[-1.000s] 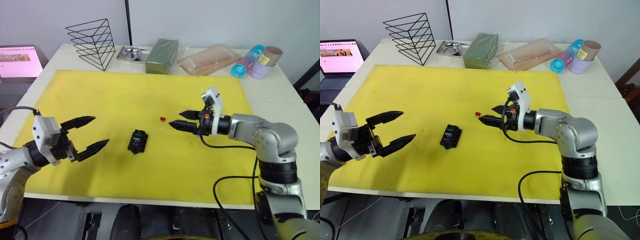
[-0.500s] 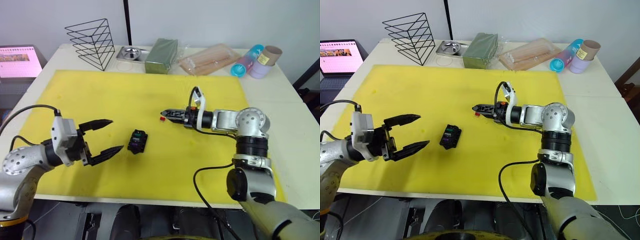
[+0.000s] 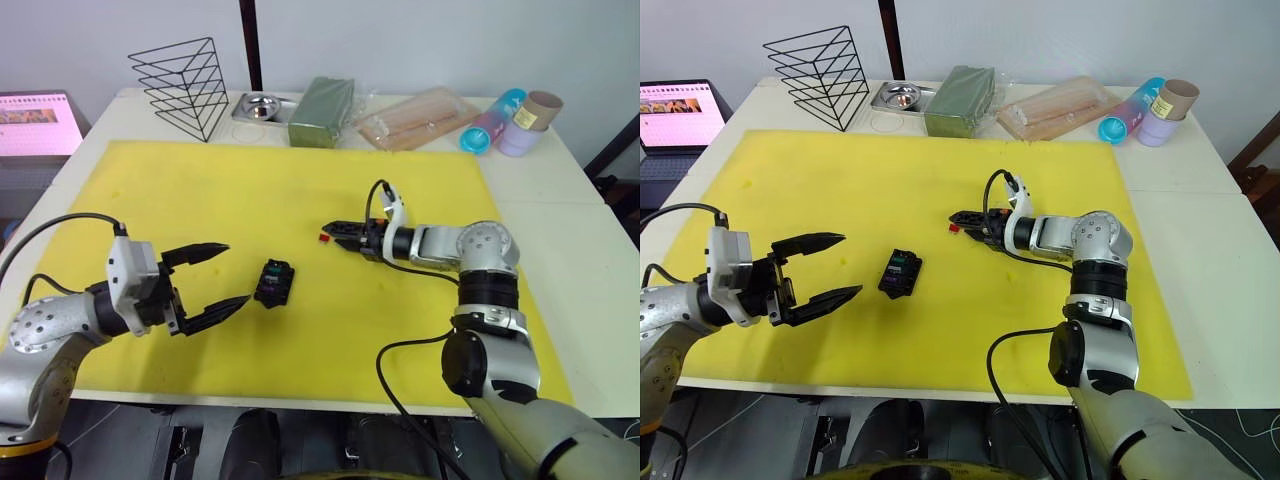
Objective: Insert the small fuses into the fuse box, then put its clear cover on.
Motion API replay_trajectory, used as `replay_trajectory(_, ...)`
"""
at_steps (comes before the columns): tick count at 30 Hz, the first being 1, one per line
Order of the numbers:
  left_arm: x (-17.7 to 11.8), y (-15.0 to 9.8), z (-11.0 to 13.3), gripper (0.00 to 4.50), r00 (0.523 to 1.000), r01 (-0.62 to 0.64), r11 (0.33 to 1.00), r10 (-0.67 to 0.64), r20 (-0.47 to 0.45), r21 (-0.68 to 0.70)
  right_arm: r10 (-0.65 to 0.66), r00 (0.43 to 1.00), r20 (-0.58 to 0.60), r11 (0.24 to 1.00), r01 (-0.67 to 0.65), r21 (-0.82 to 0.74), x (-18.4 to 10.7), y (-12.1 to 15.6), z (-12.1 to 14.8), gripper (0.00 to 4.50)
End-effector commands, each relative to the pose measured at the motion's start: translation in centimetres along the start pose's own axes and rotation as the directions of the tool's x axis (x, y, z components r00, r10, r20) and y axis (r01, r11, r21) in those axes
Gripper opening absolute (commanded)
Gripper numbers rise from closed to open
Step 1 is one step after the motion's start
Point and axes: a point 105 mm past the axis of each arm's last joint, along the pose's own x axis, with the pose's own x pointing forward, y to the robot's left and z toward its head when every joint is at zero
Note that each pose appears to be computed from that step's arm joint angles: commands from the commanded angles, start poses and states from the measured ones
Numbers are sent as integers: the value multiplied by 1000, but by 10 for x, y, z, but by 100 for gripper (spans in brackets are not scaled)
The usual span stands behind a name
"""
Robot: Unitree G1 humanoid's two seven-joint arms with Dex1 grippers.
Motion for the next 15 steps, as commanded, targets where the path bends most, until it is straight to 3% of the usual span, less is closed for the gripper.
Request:
replay_trajectory(1,1,-1,7,450,1000,19,999,-20,16,31,38,999,0,999,-38,-22,8,12,4,294)
replay_trajectory(13,5,2,6,450,1000,26,999,-27,12,33,-11,999,-50,1000,11,5,21,2,-7,294)
replay_trajectory(15,5,2,5,450,1000,27,999,-27,11,31,-33,998,-61,999,34,2,22,-4,-11,260)
